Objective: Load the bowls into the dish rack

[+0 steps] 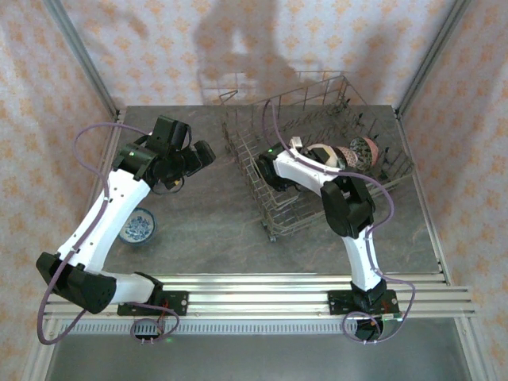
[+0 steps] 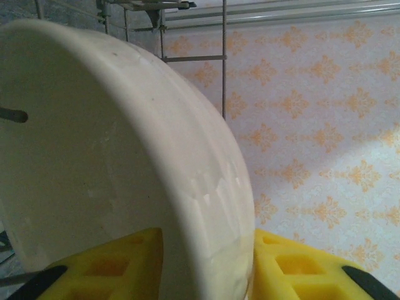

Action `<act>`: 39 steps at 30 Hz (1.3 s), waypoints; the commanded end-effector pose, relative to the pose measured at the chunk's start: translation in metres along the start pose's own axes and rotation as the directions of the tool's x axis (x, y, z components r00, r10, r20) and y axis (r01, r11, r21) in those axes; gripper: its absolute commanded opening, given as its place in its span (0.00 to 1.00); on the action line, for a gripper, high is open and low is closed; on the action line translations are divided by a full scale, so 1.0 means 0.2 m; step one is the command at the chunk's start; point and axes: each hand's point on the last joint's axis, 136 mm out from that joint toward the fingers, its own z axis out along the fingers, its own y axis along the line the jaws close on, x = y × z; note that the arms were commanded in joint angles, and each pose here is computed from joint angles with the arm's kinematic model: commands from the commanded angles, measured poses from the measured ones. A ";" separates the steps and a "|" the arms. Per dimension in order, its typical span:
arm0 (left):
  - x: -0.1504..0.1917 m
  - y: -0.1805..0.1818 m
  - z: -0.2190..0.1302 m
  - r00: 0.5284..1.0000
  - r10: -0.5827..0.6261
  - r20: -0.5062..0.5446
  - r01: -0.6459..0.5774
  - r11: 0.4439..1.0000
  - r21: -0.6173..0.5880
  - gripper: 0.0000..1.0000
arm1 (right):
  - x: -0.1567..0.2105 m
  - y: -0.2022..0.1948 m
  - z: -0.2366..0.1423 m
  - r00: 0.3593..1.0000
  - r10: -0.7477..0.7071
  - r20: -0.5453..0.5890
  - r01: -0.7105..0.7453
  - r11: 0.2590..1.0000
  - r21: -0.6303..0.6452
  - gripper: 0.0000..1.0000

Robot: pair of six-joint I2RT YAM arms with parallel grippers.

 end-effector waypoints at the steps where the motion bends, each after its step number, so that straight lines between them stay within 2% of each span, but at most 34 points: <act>1: -0.02 0.00 0.01 1.000 -0.014 0.006 0.014 1.000 0.005 0.99 | 0.00 0.03 -0.08 0.999 0.034 0.009 -0.033 0.994 -0.105 0.42; 9: -0.01 -0.01 0.03 1.000 -0.021 -0.007 0.021 1.000 0.011 0.99 | 0.00 0.09 -0.09 0.999 0.035 -0.002 -0.035 0.981 -0.189 0.41; 14: -0.01 0.00 0.02 1.000 -0.021 0.000 0.021 1.000 0.006 0.99 | -0.01 0.14 -0.09 0.999 0.032 -0.005 -0.032 0.982 -0.185 0.35; 39: 0.01 0.01 0.05 0.999 -0.034 -0.014 0.034 0.999 -0.001 0.99 | 0.00 0.26 -0.07 1.000 0.027 -0.015 -0.030 0.977 -0.212 0.36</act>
